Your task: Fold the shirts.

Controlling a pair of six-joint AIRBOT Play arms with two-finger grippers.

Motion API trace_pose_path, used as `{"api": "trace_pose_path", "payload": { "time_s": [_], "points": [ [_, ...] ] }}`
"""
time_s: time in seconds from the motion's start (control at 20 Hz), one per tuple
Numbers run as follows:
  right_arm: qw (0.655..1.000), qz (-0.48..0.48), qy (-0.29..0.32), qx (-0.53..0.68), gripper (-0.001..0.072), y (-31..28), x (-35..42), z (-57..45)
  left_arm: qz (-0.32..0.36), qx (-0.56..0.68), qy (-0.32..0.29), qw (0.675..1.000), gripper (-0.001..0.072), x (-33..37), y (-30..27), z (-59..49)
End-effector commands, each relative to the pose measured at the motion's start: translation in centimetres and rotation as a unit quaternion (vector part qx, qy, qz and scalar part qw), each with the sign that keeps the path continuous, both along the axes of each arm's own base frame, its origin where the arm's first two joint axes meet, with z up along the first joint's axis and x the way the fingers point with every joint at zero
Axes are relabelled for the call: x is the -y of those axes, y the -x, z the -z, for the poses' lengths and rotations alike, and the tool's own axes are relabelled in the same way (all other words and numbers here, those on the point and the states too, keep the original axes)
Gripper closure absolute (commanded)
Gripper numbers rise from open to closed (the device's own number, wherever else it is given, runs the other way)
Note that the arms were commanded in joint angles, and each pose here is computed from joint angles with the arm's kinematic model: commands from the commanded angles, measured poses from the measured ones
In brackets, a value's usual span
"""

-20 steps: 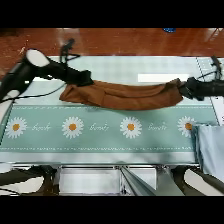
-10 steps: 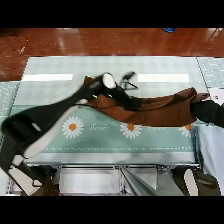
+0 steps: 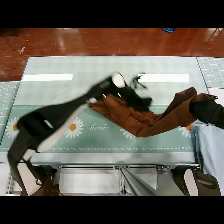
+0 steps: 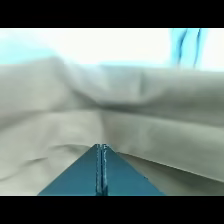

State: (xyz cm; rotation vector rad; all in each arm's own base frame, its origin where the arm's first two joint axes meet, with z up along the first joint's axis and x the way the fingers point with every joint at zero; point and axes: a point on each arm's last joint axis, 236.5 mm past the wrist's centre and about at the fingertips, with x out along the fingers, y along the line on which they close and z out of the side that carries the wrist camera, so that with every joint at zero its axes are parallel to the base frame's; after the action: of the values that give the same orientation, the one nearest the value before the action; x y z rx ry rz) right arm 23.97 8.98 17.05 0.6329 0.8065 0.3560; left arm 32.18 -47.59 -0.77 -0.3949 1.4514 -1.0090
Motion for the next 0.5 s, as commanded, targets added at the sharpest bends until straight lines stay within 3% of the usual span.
{"api": "trace_pose_path", "payload": {
  "time_s": [0.0,0.1,0.2,0.35,0.45],
  "points": [
    [0.998,-0.038,-0.052,0.013,0.069,-1.9,-1.9,-1.0,-0.053,0.045,-0.04,0.997,0.0688,-11.4,-7.2,-4.8],
    [0.996,-0.067,-0.056,0.013,0.069,-4.1,-3.7,-0.3,-0.112,0.115,-0.068,0.985,0.0688,-20.3,-10.3,-10.5],
    [0.992,-0.111,-0.064,-0.012,0.069,-6.5,-7.0,1.3,-0.192,0.221,-0.097,0.951,0.0688,-28.6,-11.4,-17.5],
    [0.98,-0.183,-0.066,-0.04,0.069,-10.4,-14.4,4.0,-0.28,0.324,-0.168,0.888,0.0688,-38.5,-7.9,-23.9],
    [0.973,-0.218,-0.062,-0.053,0.069,-13.0,-19.3,5.7,-0.308,0.343,-0.194,0.866,0.0688,-41.4,-3.9,-24.7]
  ]
}}
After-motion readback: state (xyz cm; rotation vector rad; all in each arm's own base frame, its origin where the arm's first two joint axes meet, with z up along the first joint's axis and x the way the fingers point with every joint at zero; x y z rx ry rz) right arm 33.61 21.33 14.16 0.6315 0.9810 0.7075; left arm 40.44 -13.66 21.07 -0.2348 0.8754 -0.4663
